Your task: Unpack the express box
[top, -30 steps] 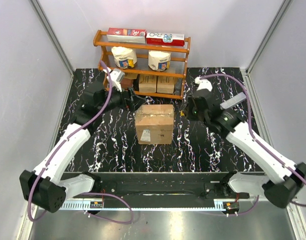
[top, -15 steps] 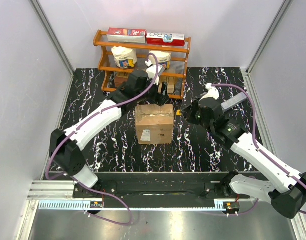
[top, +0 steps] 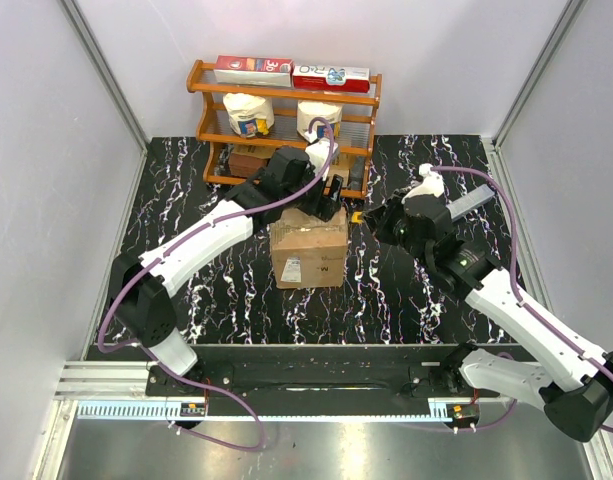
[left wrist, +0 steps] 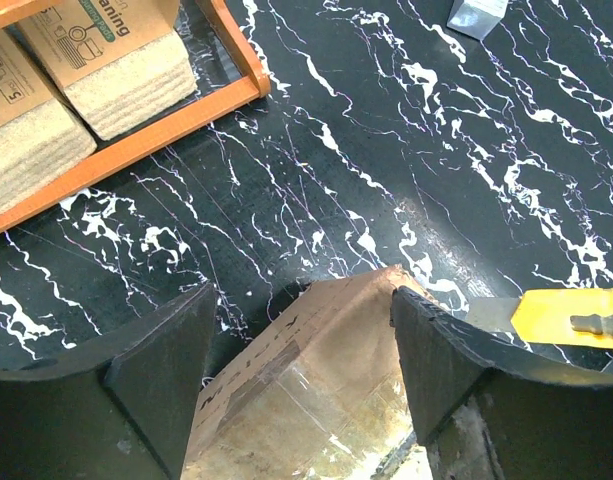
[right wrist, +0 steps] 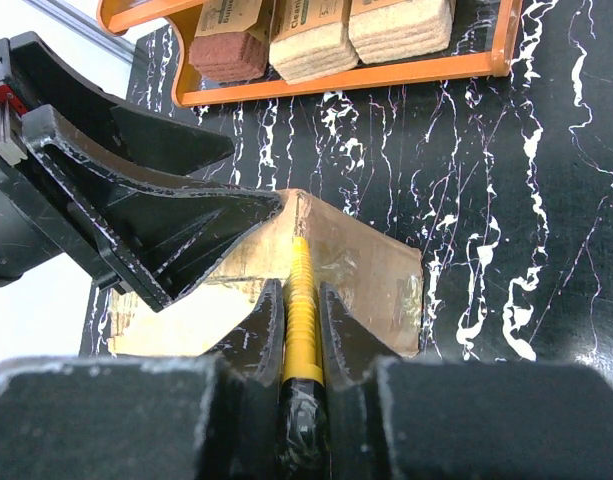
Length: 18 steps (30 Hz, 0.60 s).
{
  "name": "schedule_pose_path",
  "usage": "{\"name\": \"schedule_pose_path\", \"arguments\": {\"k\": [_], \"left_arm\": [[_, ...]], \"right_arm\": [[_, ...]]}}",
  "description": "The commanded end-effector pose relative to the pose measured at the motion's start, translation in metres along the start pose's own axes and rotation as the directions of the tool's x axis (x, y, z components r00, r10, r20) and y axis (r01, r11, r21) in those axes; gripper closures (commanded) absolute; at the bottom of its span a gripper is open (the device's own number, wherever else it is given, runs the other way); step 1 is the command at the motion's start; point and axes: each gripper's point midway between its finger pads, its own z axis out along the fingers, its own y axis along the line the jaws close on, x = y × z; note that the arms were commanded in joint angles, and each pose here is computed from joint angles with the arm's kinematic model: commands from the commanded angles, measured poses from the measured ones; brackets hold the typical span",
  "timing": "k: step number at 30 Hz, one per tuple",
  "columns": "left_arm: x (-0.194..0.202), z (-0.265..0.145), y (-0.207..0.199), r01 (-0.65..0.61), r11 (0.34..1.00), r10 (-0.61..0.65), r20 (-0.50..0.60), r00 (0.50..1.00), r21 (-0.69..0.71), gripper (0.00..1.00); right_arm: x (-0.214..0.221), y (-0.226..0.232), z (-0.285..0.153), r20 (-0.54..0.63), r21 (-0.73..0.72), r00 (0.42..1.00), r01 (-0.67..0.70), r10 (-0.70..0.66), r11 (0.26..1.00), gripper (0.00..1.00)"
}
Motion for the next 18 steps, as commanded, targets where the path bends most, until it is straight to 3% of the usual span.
{"name": "schedule_pose_path", "arguments": {"k": [1,9,18], "left_arm": [[-0.008,0.002,0.001,-0.050,0.999,0.050,0.013,0.999,-0.019,0.24],[-0.013,-0.001,0.004,-0.072,0.997,0.073,0.030,0.997,-0.040,0.11],[-0.031,-0.003,-0.012,-0.027,0.999,0.023,0.108,0.994,0.031,0.08]], "right_arm": [[-0.009,0.008,0.004,0.037,-0.026,0.999,-0.006,0.007,1.000,1.00],[-0.006,0.010,0.009,0.019,-0.034,1.000,0.001,0.000,0.999,1.00],[-0.004,0.008,0.009,0.015,-0.031,1.000,-0.003,0.003,1.000,1.00]]}}
